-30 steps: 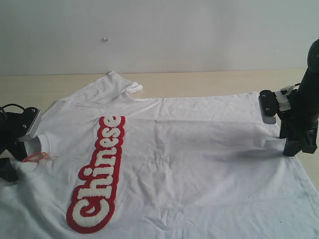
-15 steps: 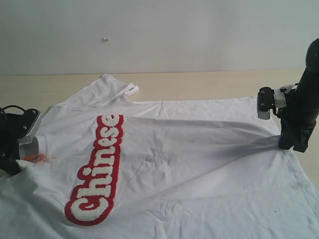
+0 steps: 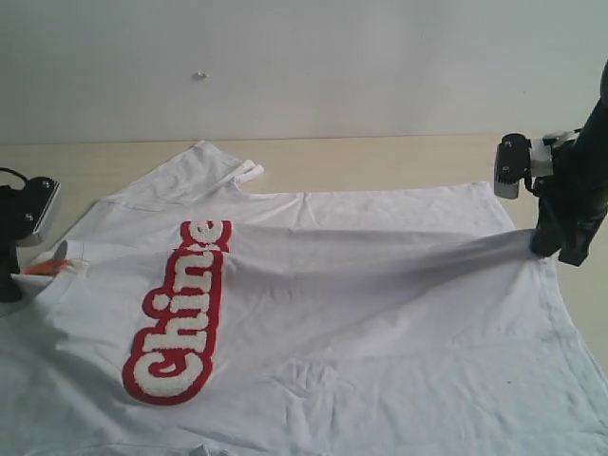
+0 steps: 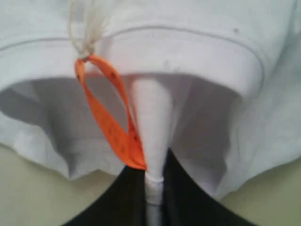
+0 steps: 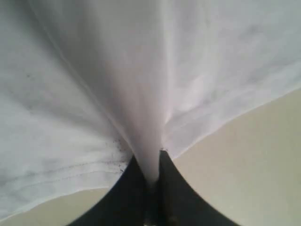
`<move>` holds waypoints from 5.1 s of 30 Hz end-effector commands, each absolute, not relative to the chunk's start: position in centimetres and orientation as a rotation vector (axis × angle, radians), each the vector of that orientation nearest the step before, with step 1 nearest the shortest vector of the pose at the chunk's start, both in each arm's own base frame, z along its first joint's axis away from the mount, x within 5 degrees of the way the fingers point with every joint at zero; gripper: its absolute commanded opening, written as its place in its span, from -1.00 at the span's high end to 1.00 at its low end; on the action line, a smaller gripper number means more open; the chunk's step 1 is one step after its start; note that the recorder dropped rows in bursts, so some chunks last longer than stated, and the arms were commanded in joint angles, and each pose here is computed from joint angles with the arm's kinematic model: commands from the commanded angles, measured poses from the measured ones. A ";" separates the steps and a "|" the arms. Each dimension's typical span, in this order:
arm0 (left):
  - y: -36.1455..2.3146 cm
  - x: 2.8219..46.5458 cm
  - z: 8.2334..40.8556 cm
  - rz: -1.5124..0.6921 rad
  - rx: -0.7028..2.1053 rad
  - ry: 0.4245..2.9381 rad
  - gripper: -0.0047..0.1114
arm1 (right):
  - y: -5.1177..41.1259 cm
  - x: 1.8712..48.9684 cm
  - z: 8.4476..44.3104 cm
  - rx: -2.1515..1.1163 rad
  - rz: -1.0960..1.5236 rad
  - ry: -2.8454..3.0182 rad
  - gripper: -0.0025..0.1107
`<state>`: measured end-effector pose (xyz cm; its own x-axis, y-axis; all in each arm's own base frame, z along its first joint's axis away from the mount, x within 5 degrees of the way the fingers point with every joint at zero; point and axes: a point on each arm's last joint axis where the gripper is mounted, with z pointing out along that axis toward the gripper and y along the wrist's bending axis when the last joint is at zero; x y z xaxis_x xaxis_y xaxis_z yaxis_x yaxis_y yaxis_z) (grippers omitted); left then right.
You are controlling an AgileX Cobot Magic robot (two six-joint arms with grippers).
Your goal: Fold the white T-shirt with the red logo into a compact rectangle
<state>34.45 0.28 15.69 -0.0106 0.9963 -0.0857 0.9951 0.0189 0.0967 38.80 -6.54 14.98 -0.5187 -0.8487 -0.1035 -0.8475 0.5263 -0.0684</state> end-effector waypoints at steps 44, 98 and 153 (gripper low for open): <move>3.7 17.7 42.2 0.898 0.748 2.070 0.92 | -2.5 24.5 41.8 -0.719 -0.192 2.213 0.96; 1.2 38.9 21.8 0.589 1.278 2.050 0.92 | -6.7 41.6 21.8 -0.539 -0.218 2.337 0.96; 1.5 9.5 45.5 0.677 0.834 2.092 0.92 | 1.4 15.9 42.4 -0.380 0.095 2.170 0.96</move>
